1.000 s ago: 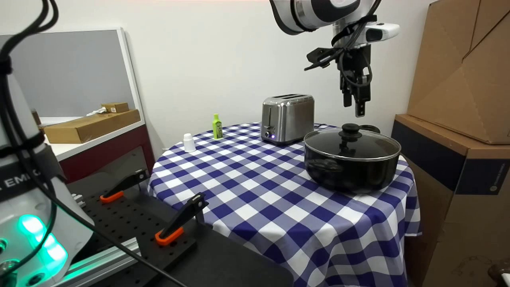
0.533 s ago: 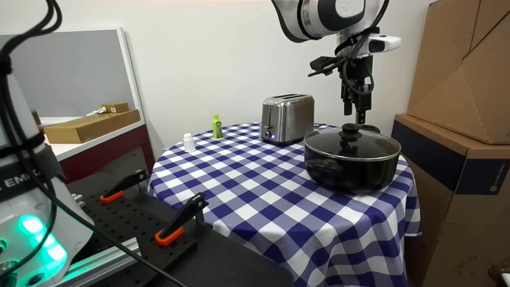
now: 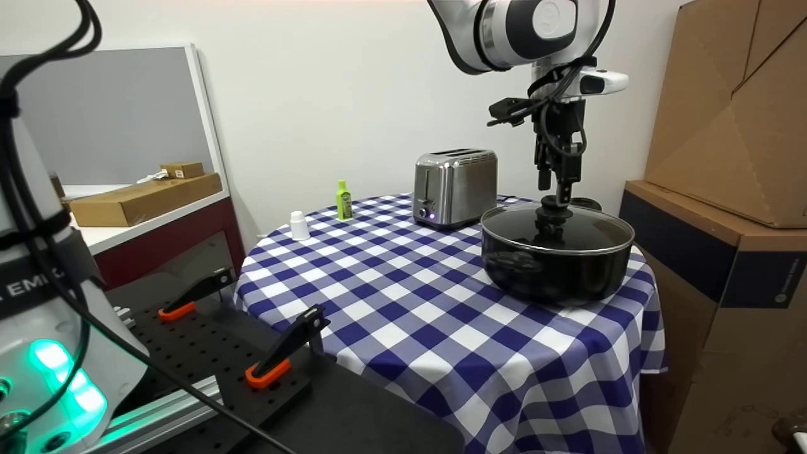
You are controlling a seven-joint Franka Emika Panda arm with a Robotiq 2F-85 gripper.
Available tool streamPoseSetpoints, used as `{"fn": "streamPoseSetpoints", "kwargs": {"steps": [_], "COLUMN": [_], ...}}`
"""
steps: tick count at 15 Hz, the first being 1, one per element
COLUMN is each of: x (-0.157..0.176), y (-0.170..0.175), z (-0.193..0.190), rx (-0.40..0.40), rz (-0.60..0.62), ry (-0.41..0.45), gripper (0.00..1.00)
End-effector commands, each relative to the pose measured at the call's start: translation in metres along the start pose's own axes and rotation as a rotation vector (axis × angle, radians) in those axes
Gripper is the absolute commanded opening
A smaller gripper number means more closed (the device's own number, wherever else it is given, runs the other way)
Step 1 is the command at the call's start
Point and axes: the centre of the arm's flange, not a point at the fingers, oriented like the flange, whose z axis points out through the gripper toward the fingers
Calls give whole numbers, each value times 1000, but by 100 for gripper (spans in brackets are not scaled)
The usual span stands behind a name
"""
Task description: Remove the lid from the pot
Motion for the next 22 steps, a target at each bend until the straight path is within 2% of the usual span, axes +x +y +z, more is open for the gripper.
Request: {"fn": "streamPoseSetpoints", "kwargs": {"steps": [1,7,8,13,17,19,22], "x": [7,14,12,-1,-18,-31,-72], "y": [-10,1,-1,-4,2,-1,-17], "z": [2,1,0,-25,-84,-116,-148], "rx": [6,-6,-5,-5,4,27,48], "rz": [-4,17,11,-10,-45,-90,-211], "ry": [-27,-19,-23,-54,-24,-3,6], "gripper": [74,28,25,25,25,25,25]}}
